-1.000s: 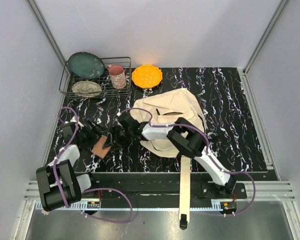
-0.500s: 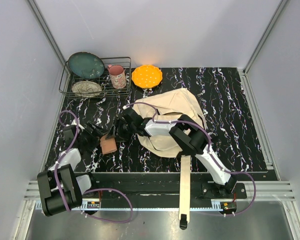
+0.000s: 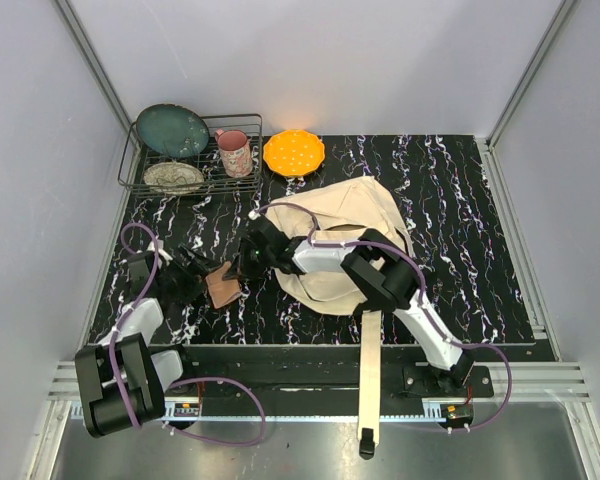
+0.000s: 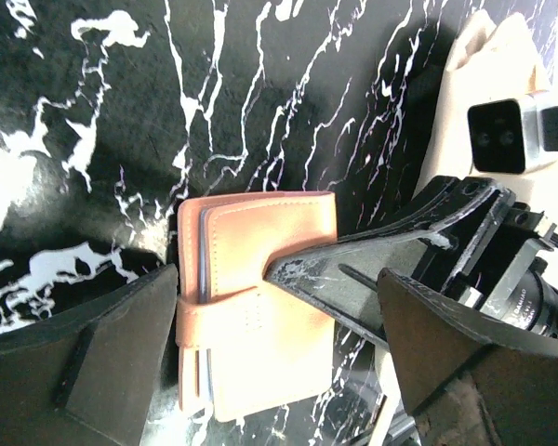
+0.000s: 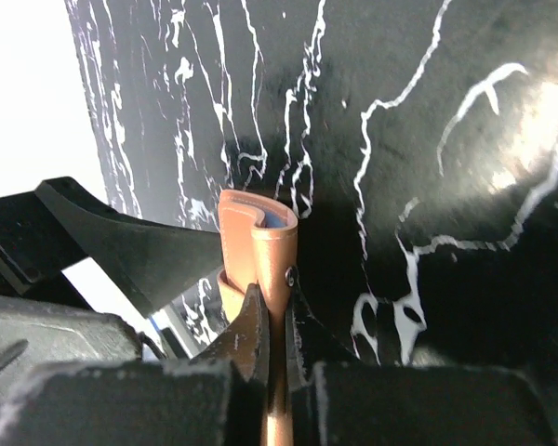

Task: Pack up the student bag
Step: Pick up the personal item from the center of the board, then place the personal item in the student bag.

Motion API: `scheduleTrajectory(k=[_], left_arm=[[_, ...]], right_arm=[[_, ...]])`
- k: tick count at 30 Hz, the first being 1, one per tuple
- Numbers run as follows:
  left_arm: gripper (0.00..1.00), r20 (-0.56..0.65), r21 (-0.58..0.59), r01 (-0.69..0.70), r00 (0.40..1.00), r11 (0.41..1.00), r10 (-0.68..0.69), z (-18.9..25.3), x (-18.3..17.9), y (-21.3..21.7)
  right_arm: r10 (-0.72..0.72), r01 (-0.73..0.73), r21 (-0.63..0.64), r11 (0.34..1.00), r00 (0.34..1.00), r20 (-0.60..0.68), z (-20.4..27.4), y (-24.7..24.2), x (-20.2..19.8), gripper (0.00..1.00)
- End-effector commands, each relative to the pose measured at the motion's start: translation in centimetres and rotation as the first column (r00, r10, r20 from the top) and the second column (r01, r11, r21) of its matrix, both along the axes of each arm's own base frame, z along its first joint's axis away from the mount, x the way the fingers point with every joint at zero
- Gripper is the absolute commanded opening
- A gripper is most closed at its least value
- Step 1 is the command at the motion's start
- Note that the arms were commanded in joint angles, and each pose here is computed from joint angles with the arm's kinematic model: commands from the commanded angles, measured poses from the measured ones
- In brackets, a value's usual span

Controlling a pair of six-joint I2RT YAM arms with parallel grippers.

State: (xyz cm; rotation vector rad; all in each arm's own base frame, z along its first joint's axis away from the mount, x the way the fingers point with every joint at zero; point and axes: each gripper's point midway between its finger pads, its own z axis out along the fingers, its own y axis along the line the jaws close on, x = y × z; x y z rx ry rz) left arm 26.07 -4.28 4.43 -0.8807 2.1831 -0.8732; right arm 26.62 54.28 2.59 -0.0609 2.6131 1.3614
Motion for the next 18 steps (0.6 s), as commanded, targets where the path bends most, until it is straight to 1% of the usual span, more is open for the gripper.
scheduleTrajectory(k=[1, 2, 3, 4, 5, 6, 7, 8, 9, 11, 12, 13, 14, 15, 16, 17, 18], left_arm=[[0.96, 0.071, 0.055, -0.007, 0.997, 0.998, 0.003, 3.9, 1.5, 0.7], [0.98, 0.092, 0.078, -0.017, 0.996, 0.997, 0.01, 4.8, 1.9, 1.1], [0.99, 0.121, 0.102, -0.031, 0.992, 0.994, 0.018, 6.1, 2.0, 1.4], [0.99, 0.169, 0.133, -0.057, 0.985, 0.989, 0.034, 8.1, 2.9, 2.1], [0.99, 0.191, 0.151, -0.065, 0.981, 0.986, 0.035, 9.2, 3.1, 2.4], [0.99, 0.217, 0.168, -0.075, 0.975, 0.983, 0.037, 10.3, 3.4, 2.6], [0.99, 0.267, 0.188, -0.077, 0.963, 0.979, 0.025, 12.5, 4.1, 2.9], [0.99, 0.285, 0.195, -0.068, 0.959, 0.979, 0.01, 13.4, 4.3, 2.8], [0.99, 0.304, 0.201, -0.062, 0.953, 0.978, -0.002, 14.3, 4.6, 2.8], [0.99, 0.362, 0.215, -0.033, 0.931, 0.976, -0.048, 16.7, 5.2, 2.4], [0.99, 0.377, 0.219, -0.024, 0.924, 0.975, -0.062, 17.3, 5.4, 2.3], [0.99, 0.4, 0.232, -0.012, 0.913, 0.973, -0.084, 18.3, 5.6, 2.0], [0.99, 0.418, 0.247, -0.004, 0.902, 0.969, -0.103, 18.9, 5.8, 1.8], [0.99, 0.418, 0.257, 0.019, 0.899, 0.966, -0.129, 18.9, 6.1, 1.4], [0.99, 0.443, 0.29, 0.063, 0.876, 0.955, -0.192, 20.0, 6.3, 0.3], [0.99, 0.448, 0.311, 0.087, 0.865, 0.947, -0.227, 20.4, 6.4, -0.4], [0.99, 0.441, 0.331, 0.113, 0.859, 0.937, -0.259, 20.3, 6.8, -1.1]], right_arm=[[-0.007, 0.009, -0.007, 1.0, 0.98, 0.2, 5.4, -2.1, 1.6, 0.0], [-0.008, 0.012, -0.019, 1.0, 0.976, 0.218, 5.6, -2.9, 1.7, 0.0], [-0.003, 0.01, -0.025, 1.0, 0.969, 0.248, 6.3, -3.6, 1.9, 0.0], [-0.025, 0.026, -0.001, 1.0, 0.96, 0.277, 8.5, -4.4, 2.6, 0.0], [-0.023, 0.029, -0.016, 0.999, 0.959, 0.282, 8.7, -5.4, 2.7, 0.0], [-0.034, 0.034, 0.003, 0.999, 0.952, 0.306, 10.7, -6.1, 3.1, 0.0], [-0.053, 0.058, -0.01, 0.998, 0.95, 0.309, 10.7, -7.5, 3.8, 0.0], [-0.061, 0.071, -0.021, 0.997, 0.944, 0.324, 11.1, -8.5, 4.2, 0.0], [-0.076, 0.079, 0.005, 0.997, 0.933, 0.353, 13.2, -9.4, 4.4, 0.0], [-0.098, 0.111, -0.013, 0.994, 0.923, 0.371, 13.4, -12.1, 5.2, 0.0], [-0.124, 0.128, 0.018, 0.992, 0.908, 0.4, 15.7, -13.3, 5.4, 0.0], [-0.136, 0.144, 0.007, 0.99, 0.91, 0.393, 15.2, -14.6, 5.3, 0.0], [-0.174, 0.191, -0.008, 0.982, 0.909, 0.378, 15.2, -16.8, 6.2, 0.0], [-0.211, 0.219, 0.026, 0.975, 0.893, 0.397, 17.3, -18.3, 6.3, 0.0], [-0.234, 0.249, 0.014, 0.968, 0.891, 0.388, 16.8, -19.9, 6.3, 0.0], [-0.292, 0.313, 0.009, 0.95, 0.874, 0.388, 17.1, -22.4, 7.6, 0.0], [-0.329, 0.346, 0.035, 0.938, 0.85, 0.411, 18.9, -24.0, 7.6, 0.0]])
